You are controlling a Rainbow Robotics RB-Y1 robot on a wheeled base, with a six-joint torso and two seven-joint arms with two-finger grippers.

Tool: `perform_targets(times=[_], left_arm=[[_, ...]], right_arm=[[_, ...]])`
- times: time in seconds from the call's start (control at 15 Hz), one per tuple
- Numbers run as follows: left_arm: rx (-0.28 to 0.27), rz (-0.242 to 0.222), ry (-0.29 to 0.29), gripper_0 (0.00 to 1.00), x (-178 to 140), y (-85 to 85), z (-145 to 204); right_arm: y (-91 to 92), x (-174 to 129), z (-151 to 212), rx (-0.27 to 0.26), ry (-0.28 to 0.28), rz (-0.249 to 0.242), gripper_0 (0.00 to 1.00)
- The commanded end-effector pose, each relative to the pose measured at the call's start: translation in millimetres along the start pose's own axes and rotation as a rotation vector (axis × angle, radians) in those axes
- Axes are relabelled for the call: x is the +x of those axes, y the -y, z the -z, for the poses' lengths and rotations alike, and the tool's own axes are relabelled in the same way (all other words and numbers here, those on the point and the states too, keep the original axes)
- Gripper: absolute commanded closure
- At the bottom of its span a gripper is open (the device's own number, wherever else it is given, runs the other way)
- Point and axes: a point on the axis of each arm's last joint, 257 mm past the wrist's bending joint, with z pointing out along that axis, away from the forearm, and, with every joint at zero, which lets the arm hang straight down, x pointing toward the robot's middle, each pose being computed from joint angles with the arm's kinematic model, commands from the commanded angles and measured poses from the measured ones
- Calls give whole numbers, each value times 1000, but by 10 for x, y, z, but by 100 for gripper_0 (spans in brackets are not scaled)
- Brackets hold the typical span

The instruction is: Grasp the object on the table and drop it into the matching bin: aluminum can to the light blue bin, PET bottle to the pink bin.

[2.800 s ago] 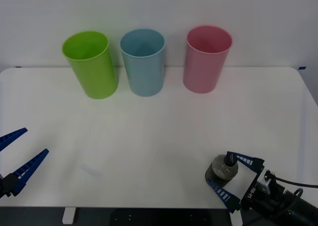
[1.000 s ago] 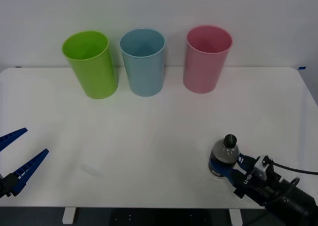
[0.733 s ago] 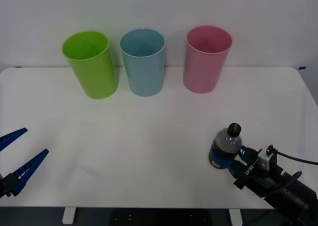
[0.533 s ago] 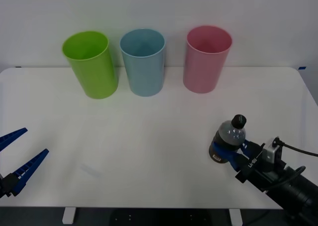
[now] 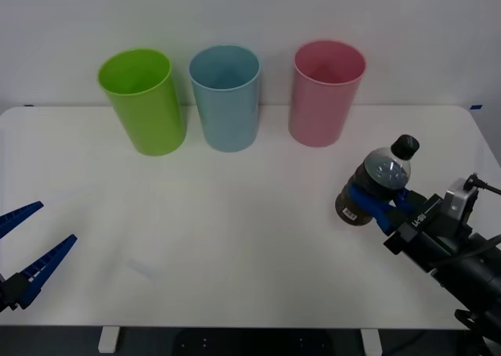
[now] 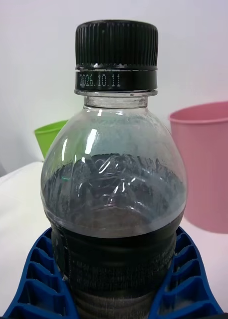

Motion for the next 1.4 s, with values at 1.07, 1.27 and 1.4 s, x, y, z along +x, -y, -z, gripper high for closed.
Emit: perform_targets(times=[1.07, 1.27, 1.4], left_arm=[[0, 0, 0, 0, 0, 0, 0], [0, 0, 0, 0, 0, 0, 0], [0, 0, 0, 0, 0, 0, 0]], right_arm=[[353, -1322, -465, 23, 131, -5, 100], [461, -1440, -582, 51, 125, 41, 100], [550, -1482, -677, 58, 119, 59, 100]])
